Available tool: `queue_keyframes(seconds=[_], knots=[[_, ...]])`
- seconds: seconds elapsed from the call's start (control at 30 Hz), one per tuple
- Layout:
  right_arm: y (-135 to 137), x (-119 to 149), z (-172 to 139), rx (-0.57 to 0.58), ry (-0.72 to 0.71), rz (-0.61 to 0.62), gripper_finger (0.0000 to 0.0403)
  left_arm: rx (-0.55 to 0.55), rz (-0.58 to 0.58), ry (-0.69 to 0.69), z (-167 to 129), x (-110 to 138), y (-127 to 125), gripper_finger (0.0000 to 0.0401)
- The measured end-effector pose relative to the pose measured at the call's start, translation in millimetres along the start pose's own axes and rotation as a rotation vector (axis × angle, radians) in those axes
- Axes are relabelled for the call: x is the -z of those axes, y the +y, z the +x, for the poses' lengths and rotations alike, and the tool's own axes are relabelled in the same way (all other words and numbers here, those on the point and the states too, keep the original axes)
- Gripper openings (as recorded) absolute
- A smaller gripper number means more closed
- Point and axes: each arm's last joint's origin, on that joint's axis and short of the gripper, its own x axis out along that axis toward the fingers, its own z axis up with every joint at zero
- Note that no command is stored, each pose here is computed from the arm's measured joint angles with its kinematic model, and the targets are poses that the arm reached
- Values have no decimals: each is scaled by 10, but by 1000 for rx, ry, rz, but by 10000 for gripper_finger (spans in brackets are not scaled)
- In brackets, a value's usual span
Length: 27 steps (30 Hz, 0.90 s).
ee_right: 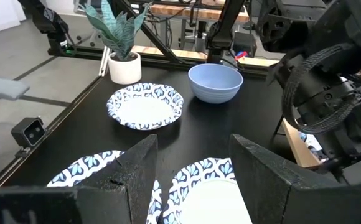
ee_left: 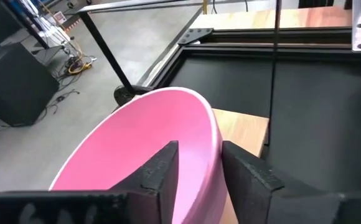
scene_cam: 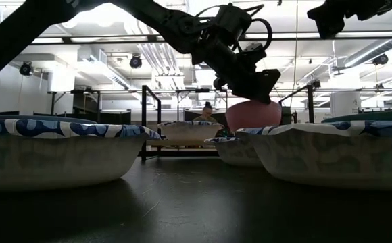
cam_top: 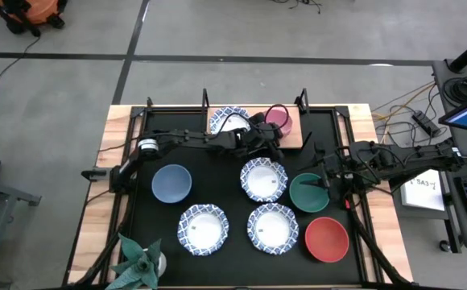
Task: Place and stack bowls onto a shelf
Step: Put the pink bowl on the shelf
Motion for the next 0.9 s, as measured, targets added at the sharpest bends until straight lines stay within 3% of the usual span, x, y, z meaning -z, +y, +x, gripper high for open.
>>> queue_keyframes(seconds=[0.4,0.5,0.7,0.9], knots=[[-22,4,10,72,8,33,189,24,32,74,-318,-169,37,137],[-40,8,13,134,12,64,189,48,57,91,-533,-281,14,137],[-121,70,134,395,81,120,187,110,168,213,-1058,-370,-60,137],[-172,107,441,454,218,112,142,36,227,205,-1617,-403,-99,137]])
